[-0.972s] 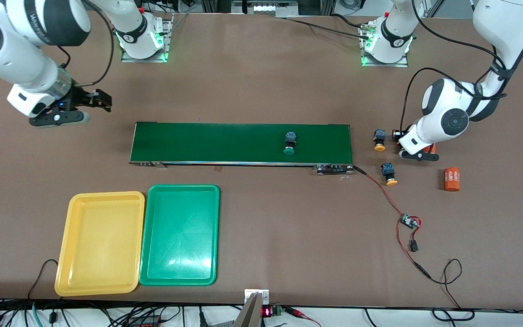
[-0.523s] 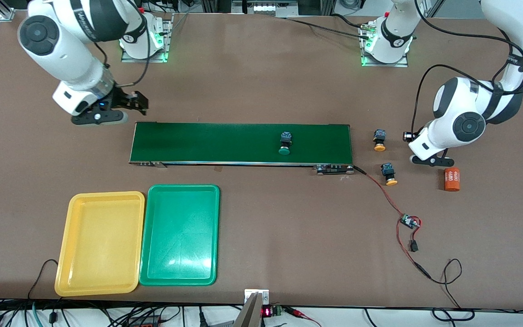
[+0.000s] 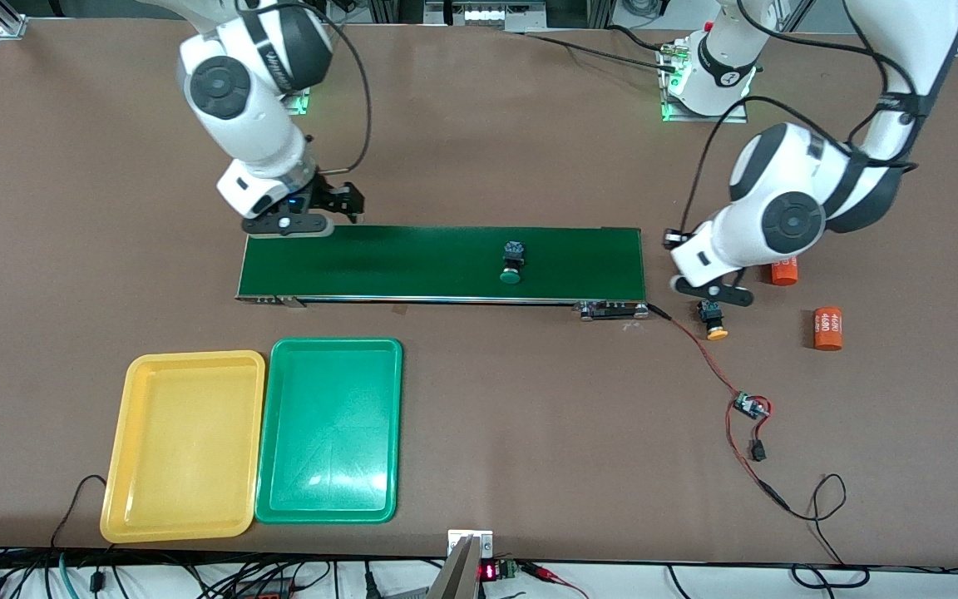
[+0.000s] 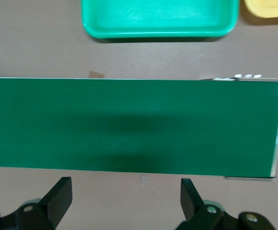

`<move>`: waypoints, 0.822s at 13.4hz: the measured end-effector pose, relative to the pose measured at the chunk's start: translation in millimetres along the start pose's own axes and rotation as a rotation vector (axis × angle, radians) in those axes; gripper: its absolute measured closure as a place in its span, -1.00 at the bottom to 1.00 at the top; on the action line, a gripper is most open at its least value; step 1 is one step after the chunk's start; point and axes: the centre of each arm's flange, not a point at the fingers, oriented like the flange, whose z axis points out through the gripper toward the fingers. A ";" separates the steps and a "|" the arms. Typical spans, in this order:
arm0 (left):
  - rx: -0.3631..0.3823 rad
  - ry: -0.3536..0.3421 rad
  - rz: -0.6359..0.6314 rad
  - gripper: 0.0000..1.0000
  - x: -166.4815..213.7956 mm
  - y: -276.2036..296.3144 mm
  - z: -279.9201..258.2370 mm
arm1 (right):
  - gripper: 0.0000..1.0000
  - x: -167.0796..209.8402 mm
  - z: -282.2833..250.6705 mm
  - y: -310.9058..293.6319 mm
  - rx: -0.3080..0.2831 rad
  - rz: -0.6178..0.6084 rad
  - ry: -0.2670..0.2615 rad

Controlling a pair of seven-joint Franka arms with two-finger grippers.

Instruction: Sort buttons by color to trays

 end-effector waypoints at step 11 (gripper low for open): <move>-0.096 0.044 -0.113 -0.32 20.2 102.2 56.3 | -1.00 5.6 3.5 0.9 0.001 0.016 0.003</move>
